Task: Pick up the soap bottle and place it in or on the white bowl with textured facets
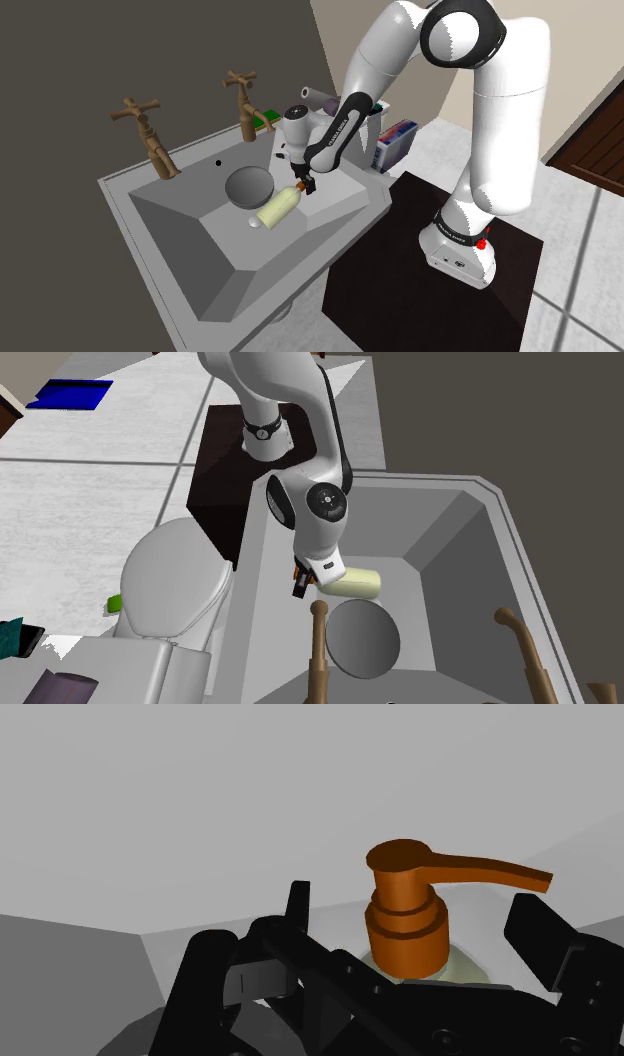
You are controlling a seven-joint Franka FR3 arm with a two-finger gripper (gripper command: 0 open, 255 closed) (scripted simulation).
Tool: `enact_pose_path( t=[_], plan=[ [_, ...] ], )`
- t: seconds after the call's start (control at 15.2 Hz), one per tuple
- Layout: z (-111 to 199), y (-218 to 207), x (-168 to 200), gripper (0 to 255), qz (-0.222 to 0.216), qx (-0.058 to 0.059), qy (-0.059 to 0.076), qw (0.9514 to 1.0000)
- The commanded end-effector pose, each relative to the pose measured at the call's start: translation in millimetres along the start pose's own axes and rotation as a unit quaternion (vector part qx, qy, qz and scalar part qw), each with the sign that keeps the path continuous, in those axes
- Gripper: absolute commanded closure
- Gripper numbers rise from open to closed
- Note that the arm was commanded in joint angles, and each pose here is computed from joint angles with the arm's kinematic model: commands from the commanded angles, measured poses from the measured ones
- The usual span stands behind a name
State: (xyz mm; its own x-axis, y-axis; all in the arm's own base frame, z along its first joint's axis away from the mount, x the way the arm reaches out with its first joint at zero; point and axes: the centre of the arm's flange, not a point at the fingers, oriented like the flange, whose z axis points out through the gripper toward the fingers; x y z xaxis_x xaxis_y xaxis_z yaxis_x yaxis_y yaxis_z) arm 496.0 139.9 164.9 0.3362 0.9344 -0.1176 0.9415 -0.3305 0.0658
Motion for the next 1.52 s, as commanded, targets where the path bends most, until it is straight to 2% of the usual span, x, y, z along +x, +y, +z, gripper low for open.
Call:
enact_pose_path(
  t=[0.0,0.2,0.26,0.86,1.45],
  plan=[
    [0.3,-0.1,0.0,0,0.0,0.0,0.0,1.0],
    [0.2,-0.1,0.0,0,0.0,0.0,0.0,1.0],
    [0.2,-0.1,0.0,255,0.0,0.0,0.0,1.0],
    [0.3,-0.1,0.0,255,0.0,0.0,0.0,1.0],
    [-46.8,3.0,-5.5,255,0.0,0.0,0.0,1.0]
  ],
)
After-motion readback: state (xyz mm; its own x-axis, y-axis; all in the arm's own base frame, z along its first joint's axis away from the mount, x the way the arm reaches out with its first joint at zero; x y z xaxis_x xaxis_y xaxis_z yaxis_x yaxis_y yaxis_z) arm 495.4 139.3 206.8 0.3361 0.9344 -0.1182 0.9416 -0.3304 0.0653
